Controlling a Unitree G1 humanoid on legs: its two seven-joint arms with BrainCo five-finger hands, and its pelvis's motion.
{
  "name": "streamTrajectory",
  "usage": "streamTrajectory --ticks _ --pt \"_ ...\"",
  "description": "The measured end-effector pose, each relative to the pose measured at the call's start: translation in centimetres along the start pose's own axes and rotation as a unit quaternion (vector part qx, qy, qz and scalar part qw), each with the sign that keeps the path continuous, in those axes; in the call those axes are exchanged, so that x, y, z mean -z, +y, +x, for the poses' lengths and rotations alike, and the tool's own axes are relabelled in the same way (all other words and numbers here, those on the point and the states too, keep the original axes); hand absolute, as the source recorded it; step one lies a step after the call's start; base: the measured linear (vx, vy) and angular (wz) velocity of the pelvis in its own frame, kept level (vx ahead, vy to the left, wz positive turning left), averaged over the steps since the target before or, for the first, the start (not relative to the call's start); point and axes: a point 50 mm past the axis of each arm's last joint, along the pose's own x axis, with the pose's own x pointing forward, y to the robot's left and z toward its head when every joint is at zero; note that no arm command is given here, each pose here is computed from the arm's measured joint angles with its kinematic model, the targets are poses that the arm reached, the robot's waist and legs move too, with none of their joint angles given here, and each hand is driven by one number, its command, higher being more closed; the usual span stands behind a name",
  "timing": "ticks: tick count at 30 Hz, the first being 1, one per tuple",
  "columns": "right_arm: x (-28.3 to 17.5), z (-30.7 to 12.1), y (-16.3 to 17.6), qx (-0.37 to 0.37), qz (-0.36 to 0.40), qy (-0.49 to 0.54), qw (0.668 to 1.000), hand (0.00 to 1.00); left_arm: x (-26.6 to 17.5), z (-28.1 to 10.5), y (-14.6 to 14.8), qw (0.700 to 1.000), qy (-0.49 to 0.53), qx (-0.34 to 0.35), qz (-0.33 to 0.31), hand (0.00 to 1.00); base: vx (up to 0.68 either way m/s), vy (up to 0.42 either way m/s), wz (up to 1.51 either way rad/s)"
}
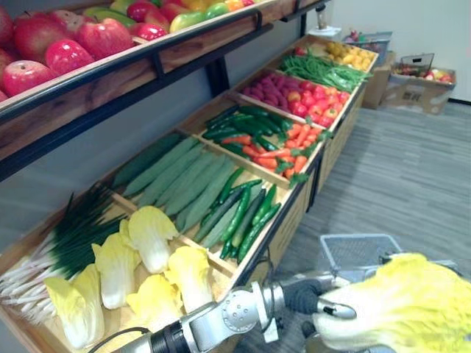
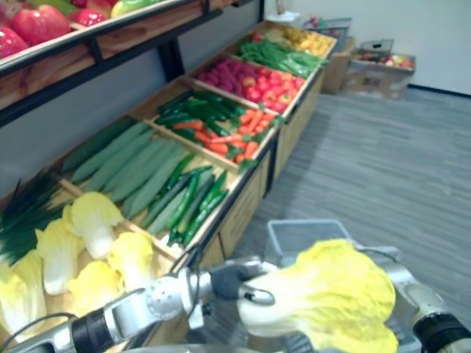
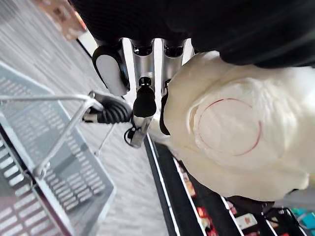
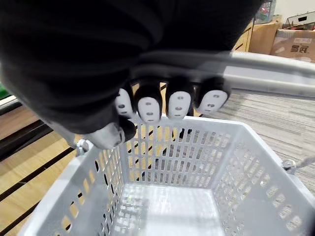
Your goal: Pick vegetable in the basket
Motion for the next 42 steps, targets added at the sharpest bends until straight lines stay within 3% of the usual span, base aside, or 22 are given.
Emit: streamTrajectory --ticks 12,20,36,42 --pt "-1.2 0.4 -2.0 0.035 -0.012 -0.021 0.999 1.00 0.0 1.2 -2.6 0.997 -0.009 0.082 -0.008 1.00 0.00 0.000 0.00" --pt "-2.7 0.5 -4.1 0.081 -0.012 -0.052 0.995 1.00 0.9 2.0 -3.5 0.995 0.004 0.101 -0.010 1.00 0.00 0.002 -0.01" --pt "-6.1 -0.2 -8.7 0.154 -0.027 -0.119 0.981 1.00 4.2 3.0 -4.9 0.984 0.074 0.151 0.064 1.00 0.01 0.015 -0.06" --pt "-7.7 -0.9 -9.5 0.155 -0.037 -0.156 0.975 1.00 5.0 4.1 -4.3 0.984 0.094 0.126 0.081 1.00 0.00 0.000 0.00"
